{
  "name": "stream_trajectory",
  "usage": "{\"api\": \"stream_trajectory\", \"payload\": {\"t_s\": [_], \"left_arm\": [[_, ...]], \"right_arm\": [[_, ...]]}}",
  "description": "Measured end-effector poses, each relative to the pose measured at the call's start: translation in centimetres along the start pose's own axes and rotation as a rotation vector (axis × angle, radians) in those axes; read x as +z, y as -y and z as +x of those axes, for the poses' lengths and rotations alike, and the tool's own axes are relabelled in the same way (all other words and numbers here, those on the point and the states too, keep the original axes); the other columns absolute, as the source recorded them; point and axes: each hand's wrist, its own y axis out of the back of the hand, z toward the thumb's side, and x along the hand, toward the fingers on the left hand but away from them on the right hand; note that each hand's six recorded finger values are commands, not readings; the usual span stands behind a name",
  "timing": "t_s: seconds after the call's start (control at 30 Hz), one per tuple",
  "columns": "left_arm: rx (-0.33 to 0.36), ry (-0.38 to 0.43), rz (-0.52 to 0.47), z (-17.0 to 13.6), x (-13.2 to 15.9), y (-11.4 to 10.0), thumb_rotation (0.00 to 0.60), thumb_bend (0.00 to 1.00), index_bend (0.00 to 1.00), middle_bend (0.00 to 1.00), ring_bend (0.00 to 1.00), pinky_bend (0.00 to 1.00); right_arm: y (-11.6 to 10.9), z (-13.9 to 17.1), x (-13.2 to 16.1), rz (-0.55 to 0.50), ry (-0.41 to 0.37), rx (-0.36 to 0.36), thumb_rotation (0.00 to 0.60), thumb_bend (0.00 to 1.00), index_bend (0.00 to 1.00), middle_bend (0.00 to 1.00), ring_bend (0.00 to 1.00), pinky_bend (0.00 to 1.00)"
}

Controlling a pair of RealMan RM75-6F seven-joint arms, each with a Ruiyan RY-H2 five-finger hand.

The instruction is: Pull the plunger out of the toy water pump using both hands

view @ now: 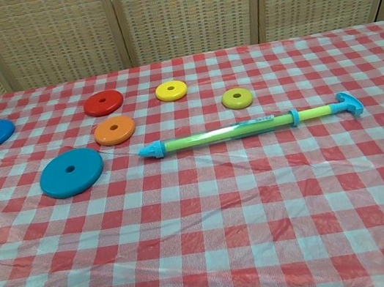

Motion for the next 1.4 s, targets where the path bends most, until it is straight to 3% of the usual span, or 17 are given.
{"api": "stream_trajectory", "payload": {"t_s": [0.47, 0.67, 0.77, 0.93, 1.0, 1.23, 1.4], "left_arm": [[0.005, -0.029, -0.031, 0.0, -0.8, -0.4, 0.600, 0.18, 0.00, 0.00, 0.00, 0.00], [-0.008, -0.048, -0.041, 0.4, -1.3, -0.3, 0.600, 0.18, 0.00, 0.00, 0.00, 0.00], [-0.013, -0.053, -0.045, 0.6, -1.4, -0.2, 0.600, 0.18, 0.00, 0.00, 0.00, 0.00], [-0.025, -0.066, -0.051, 0.9, -1.7, 0.0, 0.600, 0.18, 0.00, 0.00, 0.00, 0.00], [-0.028, -0.070, -0.054, 1.0, -1.8, 0.0, 0.600, 0.18, 0.00, 0.00, 0.00, 0.00], [-0.021, -0.081, -0.070, 1.7, -1.7, -0.5, 0.600, 0.18, 0.00, 0.00, 0.00, 0.00], [-0.038, -0.090, -0.071, 2.0, -1.8, -0.2, 0.600, 0.18, 0.00, 0.00, 0.00, 0.00]], "right_arm": [[1.1, -0.8, -0.3, -0.002, 0.021, 0.058, 0.600, 0.20, 0.00, 0.00, 0.00, 0.00], [0.9, -3.9, -0.2, 0.003, 0.023, 0.059, 0.600, 0.20, 0.00, 0.00, 0.00, 0.00], [0.6, -6.2, -0.2, 0.015, 0.023, 0.050, 0.600, 0.20, 0.07, 0.05, 0.03, 0.02], [-0.2, -10.8, -0.2, 0.055, 0.032, -0.005, 0.600, 0.20, 0.25, 0.50, 0.49, 0.40], [0.1, -12.8, -0.5, 0.079, 0.043, 0.004, 0.600, 0.21, 0.28, 0.62, 0.62, 0.48], [2.4, -18.3, -2.3, 0.169, 0.106, 0.096, 0.600, 0.22, 0.41, 0.95, 0.93, 0.74], [4.3, -21.0, -3.5, 0.192, 0.161, 0.158, 0.600, 0.29, 0.47, 1.00, 1.00, 0.86]]}}
